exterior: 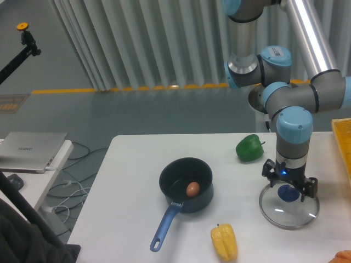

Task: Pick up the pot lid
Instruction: 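Close the gripper fingers around the blue knob of the lid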

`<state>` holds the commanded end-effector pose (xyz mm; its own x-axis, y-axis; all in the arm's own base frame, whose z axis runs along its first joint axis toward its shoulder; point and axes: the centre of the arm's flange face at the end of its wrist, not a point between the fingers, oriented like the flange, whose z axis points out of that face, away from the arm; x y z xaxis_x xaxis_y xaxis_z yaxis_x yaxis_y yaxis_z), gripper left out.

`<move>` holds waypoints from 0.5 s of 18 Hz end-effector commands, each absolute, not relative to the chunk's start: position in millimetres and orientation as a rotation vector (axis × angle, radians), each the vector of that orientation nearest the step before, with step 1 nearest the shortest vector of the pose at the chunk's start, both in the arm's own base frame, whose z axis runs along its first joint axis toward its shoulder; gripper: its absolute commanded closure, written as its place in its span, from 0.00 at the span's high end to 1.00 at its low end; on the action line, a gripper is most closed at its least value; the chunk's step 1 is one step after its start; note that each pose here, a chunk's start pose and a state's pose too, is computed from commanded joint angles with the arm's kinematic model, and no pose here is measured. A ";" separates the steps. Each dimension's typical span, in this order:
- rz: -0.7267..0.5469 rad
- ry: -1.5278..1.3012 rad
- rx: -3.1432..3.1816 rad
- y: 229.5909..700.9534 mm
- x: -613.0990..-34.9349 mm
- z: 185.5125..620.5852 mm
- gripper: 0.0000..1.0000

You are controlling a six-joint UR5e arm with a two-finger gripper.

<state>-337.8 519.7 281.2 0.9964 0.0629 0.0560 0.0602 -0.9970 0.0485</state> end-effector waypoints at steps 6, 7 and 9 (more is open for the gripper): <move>0.096 0.093 3.090 520.7 -337.3 278.4 1.00; 0.095 0.093 3.087 520.7 -337.5 277.5 1.00; 0.099 0.093 3.087 521.0 -337.5 276.6 1.00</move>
<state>-337.5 521.0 276.6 0.9961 0.0618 0.0623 0.0585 -0.9969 0.0532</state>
